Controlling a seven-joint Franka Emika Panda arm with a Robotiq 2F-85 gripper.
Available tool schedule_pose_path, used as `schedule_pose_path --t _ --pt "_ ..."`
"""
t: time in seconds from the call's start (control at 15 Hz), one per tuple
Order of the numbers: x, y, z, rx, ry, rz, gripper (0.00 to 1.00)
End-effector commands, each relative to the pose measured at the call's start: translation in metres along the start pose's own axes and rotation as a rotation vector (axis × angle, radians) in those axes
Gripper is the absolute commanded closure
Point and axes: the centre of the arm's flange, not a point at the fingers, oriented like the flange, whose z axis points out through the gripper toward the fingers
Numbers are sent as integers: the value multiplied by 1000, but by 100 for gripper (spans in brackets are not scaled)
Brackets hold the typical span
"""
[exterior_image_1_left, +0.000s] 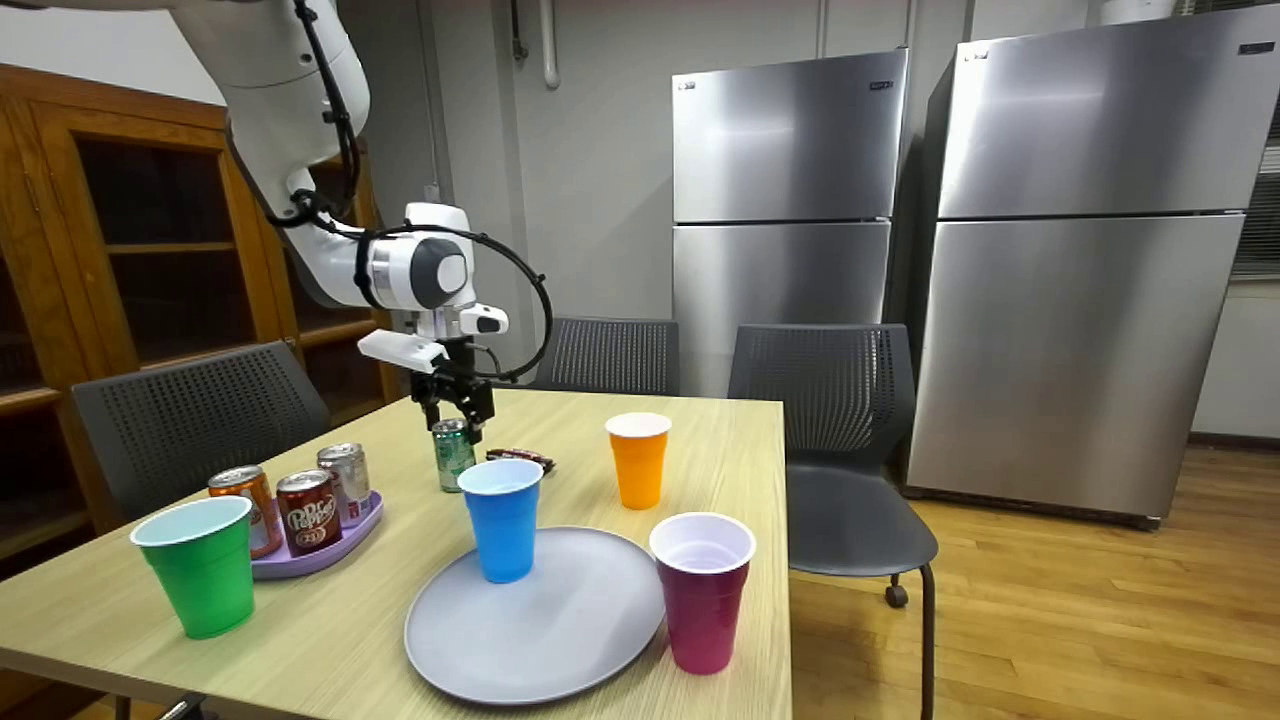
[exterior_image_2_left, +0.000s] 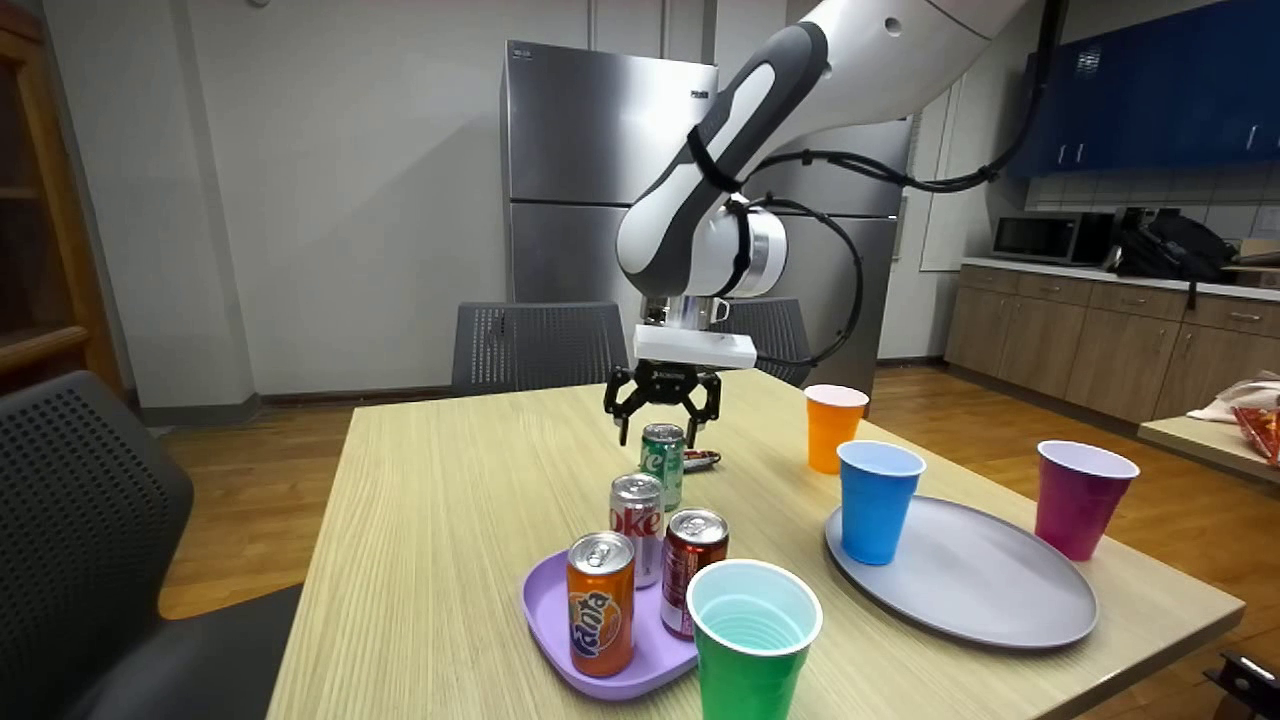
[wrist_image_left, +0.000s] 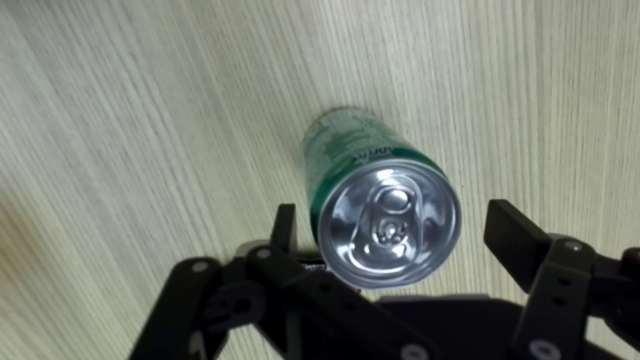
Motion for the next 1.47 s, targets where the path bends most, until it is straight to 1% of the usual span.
schedule_pose_path --t 0.0,0.13,0.2,0.27,0.53,0.8,1.13,1.4 --pt "-7 3 -6 13 -4 -13 35" --pt "-7 3 -6 12 -5 -11 51" --pt "-7 4 -6 11 -5 -10 58" --pt "-7 4 -6 11 -5 -9 61" --pt "-7 1 -12 13 -4 -15 61" --pt "-9 -11 -35 23 7 -54 61" --pt "-14 -38 -68 52 44 -159 61" --pt "-19 -63 -81 69 61 -277 61"
